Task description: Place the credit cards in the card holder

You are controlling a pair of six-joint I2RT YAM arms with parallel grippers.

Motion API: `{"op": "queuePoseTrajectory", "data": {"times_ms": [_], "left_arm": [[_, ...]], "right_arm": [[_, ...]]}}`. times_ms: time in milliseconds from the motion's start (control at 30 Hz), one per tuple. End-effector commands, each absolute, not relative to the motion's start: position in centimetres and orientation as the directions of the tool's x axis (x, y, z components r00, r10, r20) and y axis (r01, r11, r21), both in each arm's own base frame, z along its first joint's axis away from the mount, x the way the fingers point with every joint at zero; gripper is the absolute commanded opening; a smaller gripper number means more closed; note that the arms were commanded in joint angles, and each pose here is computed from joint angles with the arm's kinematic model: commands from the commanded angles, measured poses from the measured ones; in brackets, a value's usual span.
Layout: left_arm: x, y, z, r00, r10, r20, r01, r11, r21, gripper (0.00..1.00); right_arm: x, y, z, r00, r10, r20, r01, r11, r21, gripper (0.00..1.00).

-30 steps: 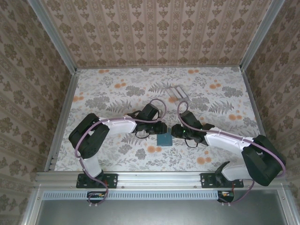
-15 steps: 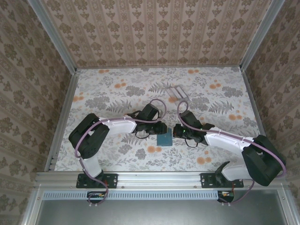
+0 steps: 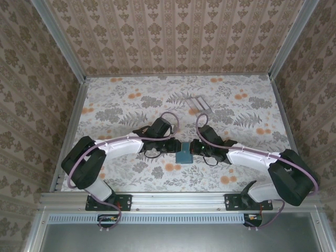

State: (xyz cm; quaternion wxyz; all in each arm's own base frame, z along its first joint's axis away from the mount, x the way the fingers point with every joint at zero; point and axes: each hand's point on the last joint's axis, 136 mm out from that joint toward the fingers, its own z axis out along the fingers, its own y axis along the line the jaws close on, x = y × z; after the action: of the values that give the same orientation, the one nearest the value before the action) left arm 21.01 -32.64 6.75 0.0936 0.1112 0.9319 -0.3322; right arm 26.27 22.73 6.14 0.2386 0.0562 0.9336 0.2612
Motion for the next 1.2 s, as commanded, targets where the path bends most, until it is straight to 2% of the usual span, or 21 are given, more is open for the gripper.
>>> {"op": "queuePoseTrajectory", "data": {"times_ms": [0, 367, 1167], "left_arm": [[20.4, -31.7, 4.3, -0.968, 0.147, -0.202, 0.238, 0.79, -0.566, 0.28], [20.5, -32.5, 2.3, -0.975, 0.131, -0.181, 0.213, 0.795, -0.568, 0.27], [20.8, -32.6, 2.6, -0.976, 0.125, -0.179, 0.205, 0.807, -0.554, 0.26]], "right_arm": [[27.0, 23.4, 6.6, -0.864, 0.255, -0.435, -0.019, 0.846, 0.533, 0.0], [26.6, 24.6, 3.7, -0.89, 0.205, -0.406, -0.034, 0.86, 0.509, 0.0], [27.4, 25.4, 5.3, -0.874, 0.227, -0.429, -0.053, 0.834, 0.549, 0.0]]}}
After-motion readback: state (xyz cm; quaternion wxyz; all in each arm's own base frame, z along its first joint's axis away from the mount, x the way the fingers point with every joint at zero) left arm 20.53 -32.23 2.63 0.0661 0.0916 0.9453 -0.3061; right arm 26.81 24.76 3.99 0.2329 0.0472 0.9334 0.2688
